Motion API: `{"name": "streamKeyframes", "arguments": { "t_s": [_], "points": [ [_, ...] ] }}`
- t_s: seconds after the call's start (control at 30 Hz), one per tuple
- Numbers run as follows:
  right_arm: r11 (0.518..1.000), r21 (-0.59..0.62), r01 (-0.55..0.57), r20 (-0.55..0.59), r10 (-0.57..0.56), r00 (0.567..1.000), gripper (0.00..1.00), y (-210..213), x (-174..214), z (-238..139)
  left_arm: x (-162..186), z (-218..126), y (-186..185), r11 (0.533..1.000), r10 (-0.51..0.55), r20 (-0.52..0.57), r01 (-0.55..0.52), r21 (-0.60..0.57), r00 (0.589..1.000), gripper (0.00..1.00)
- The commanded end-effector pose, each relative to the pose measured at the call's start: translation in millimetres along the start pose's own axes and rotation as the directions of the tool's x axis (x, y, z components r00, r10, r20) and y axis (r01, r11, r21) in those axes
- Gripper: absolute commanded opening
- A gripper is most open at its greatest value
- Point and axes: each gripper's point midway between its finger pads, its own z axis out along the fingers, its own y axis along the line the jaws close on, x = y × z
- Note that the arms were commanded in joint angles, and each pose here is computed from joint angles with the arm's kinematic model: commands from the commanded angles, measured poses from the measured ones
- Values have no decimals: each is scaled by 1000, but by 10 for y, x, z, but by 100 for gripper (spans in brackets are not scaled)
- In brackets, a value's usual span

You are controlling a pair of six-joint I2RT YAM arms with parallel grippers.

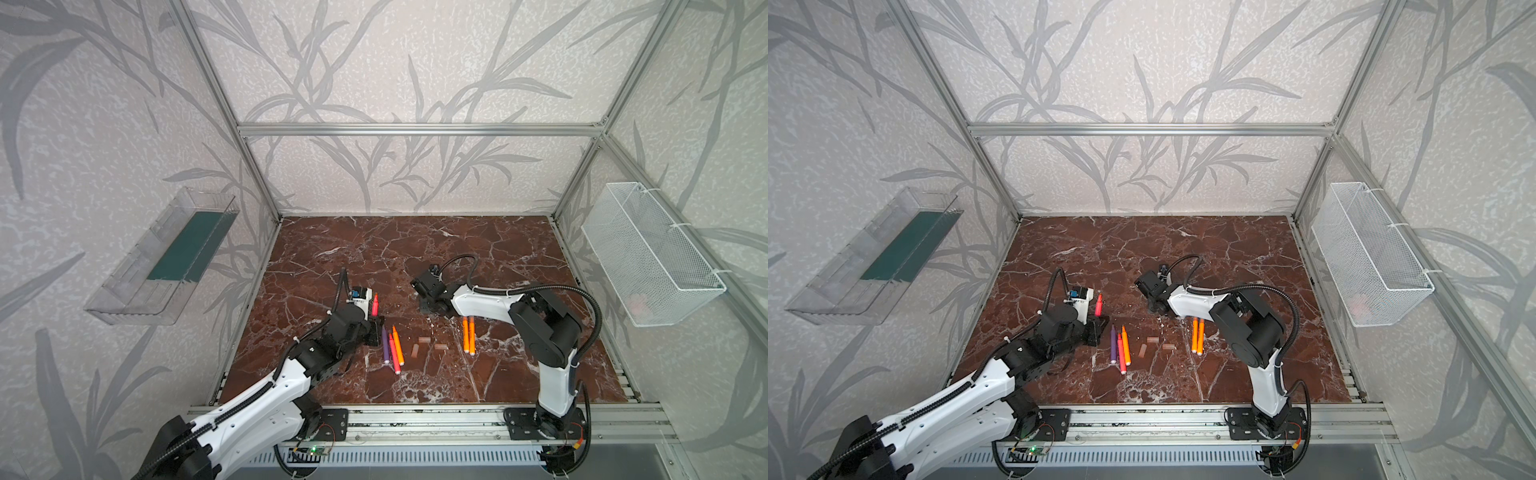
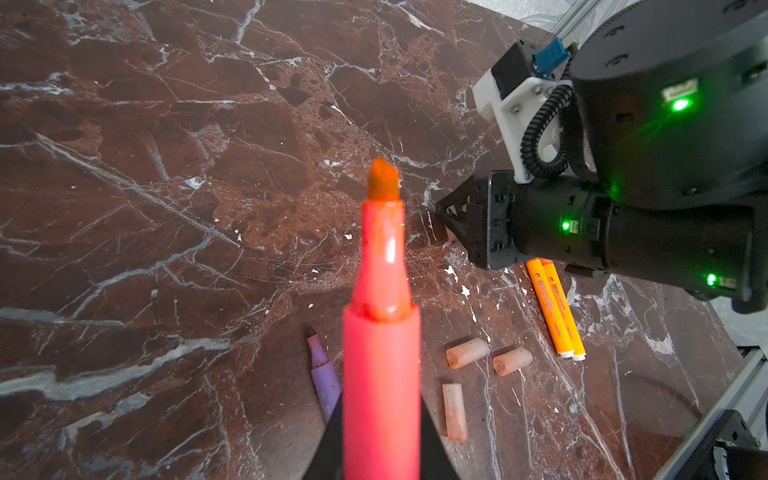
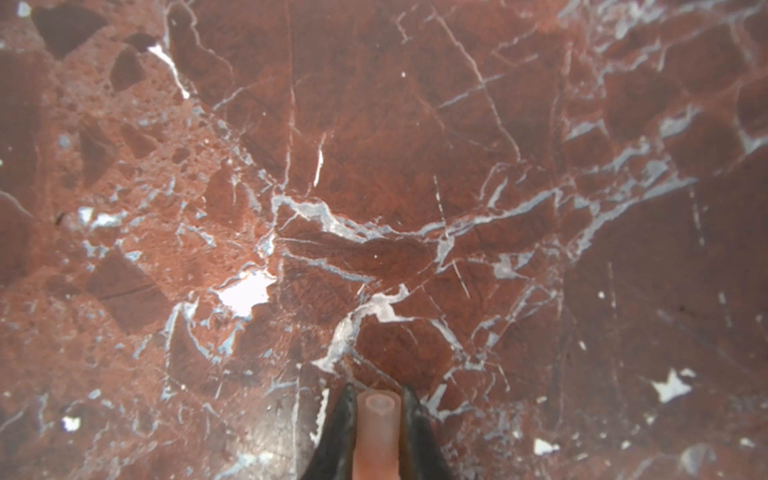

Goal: Insert the pens into the pen caps
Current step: 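Grasp the pale pink cap with the right gripper and lift it, then carry the cap above the highlighter tip while the left gripper holds it upright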

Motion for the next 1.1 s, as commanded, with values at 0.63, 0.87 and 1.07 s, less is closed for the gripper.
{"name": "streamKeyframes", "arguments": {
  "t_s": [0.63,0.87,1.07],
  "points": [
    [992,-114,-62,60,69,996,2,-177,-11,-663,79,38,-232,991,36,-31,-32,132,999,0],
    [967,-238,-97,137,132,982,1,-221,-93,-1047,122,97,-503,978,84,-39,-75,193,996,0],
    [930,-343,-132,214,214,953,0,-299,-150,-1342,177,131,-795,962,130,-36,-117,248,991,0]
  ]
}}
